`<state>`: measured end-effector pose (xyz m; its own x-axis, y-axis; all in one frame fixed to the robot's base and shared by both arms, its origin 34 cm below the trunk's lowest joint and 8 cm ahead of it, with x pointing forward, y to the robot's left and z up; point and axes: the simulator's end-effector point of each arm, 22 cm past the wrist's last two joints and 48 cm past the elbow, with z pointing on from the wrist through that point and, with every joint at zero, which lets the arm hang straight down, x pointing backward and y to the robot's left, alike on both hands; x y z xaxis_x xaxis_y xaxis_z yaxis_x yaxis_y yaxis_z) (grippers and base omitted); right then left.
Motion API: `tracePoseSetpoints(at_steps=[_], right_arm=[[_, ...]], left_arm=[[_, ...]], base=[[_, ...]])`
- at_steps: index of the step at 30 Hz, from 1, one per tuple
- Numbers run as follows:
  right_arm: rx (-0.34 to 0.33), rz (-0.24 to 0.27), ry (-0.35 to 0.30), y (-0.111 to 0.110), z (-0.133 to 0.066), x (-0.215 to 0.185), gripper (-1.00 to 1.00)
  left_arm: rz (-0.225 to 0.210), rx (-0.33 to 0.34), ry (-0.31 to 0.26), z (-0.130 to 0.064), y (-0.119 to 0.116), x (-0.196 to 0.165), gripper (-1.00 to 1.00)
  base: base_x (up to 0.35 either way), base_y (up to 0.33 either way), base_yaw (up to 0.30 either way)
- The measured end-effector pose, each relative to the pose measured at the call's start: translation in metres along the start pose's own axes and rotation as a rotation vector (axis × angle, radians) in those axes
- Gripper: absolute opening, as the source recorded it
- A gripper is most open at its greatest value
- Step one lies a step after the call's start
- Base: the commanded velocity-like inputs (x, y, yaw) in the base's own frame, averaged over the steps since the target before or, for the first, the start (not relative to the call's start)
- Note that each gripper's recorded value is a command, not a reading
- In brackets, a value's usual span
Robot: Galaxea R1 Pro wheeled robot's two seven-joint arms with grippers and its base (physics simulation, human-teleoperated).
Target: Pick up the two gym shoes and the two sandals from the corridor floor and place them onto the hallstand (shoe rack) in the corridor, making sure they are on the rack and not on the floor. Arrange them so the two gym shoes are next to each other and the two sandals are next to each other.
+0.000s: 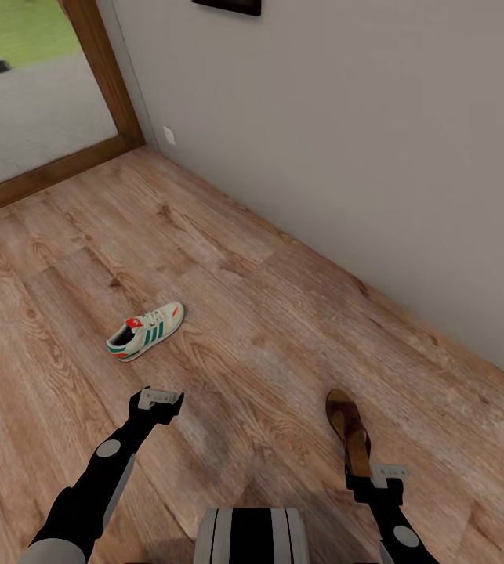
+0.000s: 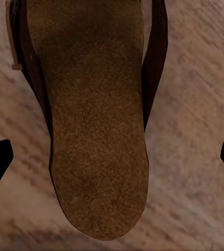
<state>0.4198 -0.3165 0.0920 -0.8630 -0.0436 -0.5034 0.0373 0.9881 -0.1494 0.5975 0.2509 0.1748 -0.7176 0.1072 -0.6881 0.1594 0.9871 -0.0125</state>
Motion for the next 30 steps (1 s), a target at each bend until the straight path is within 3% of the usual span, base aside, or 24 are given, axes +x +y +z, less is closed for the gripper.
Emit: tracePoseSetpoints(at_steps=[30], right_arm=[[-0.003, -0.010, 0.080, 0.003, 0.006, 0.043, 1.00]], left_arm=[[-0.007, 0.007, 0.070, 0.011, -0.003, 0.045, 1.00]], base=[[0.000, 0.000, 0.000]])
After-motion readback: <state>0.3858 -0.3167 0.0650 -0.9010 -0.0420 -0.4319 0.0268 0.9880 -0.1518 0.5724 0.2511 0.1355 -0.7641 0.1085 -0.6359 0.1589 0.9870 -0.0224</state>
